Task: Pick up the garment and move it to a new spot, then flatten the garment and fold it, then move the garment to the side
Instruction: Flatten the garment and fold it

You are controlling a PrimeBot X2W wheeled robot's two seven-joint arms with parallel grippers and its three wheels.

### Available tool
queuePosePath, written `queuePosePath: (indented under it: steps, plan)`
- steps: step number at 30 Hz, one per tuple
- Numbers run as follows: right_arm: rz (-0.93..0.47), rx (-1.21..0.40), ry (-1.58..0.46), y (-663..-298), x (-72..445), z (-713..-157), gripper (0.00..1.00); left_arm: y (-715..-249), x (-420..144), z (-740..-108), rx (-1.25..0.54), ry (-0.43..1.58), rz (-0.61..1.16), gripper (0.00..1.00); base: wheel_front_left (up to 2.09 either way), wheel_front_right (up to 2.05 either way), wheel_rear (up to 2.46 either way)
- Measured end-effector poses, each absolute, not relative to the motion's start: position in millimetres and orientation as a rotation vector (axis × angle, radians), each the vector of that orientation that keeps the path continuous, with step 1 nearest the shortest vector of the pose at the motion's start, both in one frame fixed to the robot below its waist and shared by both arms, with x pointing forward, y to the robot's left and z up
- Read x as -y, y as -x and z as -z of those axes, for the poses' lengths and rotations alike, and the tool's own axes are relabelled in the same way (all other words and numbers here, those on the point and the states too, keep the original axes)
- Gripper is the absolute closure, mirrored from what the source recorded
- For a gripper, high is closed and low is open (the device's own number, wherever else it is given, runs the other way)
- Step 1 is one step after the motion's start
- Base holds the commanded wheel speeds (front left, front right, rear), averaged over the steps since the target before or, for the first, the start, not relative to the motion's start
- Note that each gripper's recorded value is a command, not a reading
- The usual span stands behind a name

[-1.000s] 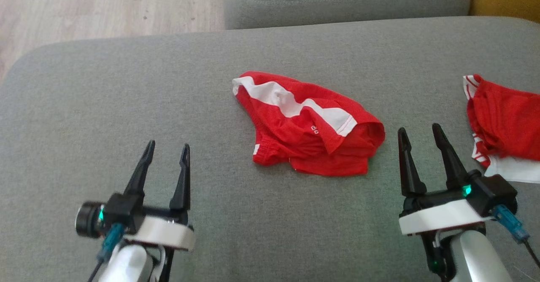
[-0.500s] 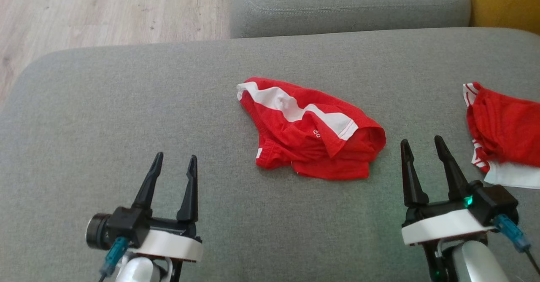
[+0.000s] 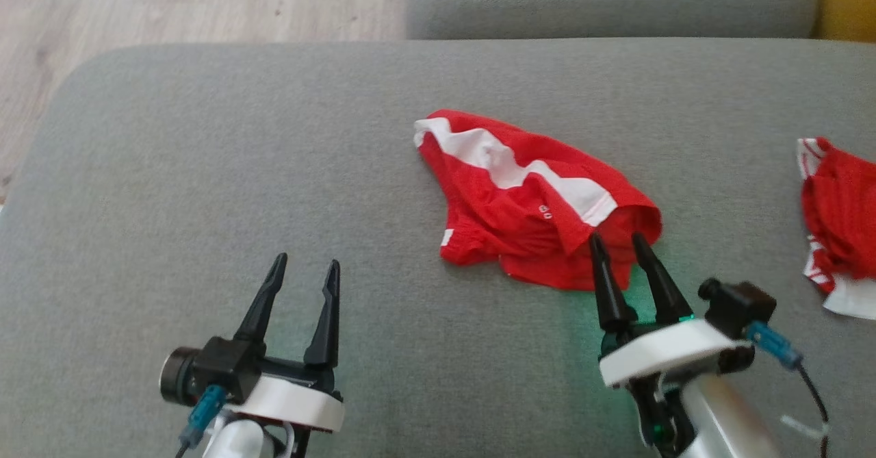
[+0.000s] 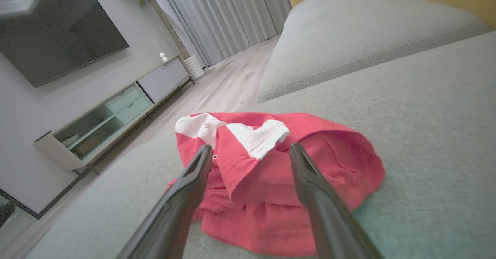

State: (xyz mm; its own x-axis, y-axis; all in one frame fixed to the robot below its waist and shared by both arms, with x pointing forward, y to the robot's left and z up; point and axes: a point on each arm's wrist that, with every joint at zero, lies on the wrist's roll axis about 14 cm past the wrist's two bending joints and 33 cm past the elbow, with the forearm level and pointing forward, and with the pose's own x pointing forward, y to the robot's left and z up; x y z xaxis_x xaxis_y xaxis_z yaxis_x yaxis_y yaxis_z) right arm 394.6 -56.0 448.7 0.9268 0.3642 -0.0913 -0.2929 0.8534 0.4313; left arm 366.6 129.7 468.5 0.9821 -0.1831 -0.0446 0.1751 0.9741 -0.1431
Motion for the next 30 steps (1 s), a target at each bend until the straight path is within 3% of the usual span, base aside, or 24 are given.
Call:
queuePosePath:
  steps: [10, 18, 19, 20, 21, 22, 30]
  plan:
    - [-0.331, -0.274, -0.546, -421, 41, -428, 0.0, -362, -141, -456, -0.096, 0.149, 0.139, 0.0, 0.0, 0.0, 0.0]
    - [-0.366, -0.264, -0.544, -439, 27, -435, 0.0, -361, -150, -451, -0.111, 0.143, 0.109, 0.0, 0.0, 0.0, 0.0]
    - [-0.365, -0.264, -0.548, -439, 26, -436, 0.04, -361, -150, -451, -0.111, 0.144, 0.111, 0.0, 0.0, 0.0, 0.0]
    - [-0.365, -0.263, -0.55, -440, 26, -436, 0.35, -361, -150, -451, -0.112, 0.141, 0.113, 0.0, 0.0, 0.0, 0.0]
    - [-0.365, -0.265, -0.549, -439, 26, -435, 0.84, -361, -149, -450, -0.113, 0.139, 0.116, 0.0, 0.0, 0.0, 0.0]
    - [-0.364, -0.27, -0.546, -438, 27, -434, 1.0, -361, -149, -450, -0.113, 0.139, 0.118, 0.0, 0.0, 0.0, 0.0]
    - [-0.37, -0.234, -0.529, -436, 31, -445, 1.0, -365, -141, -452, -0.106, 0.142, 0.14, 0.0, 0.0, 0.0, 0.0]
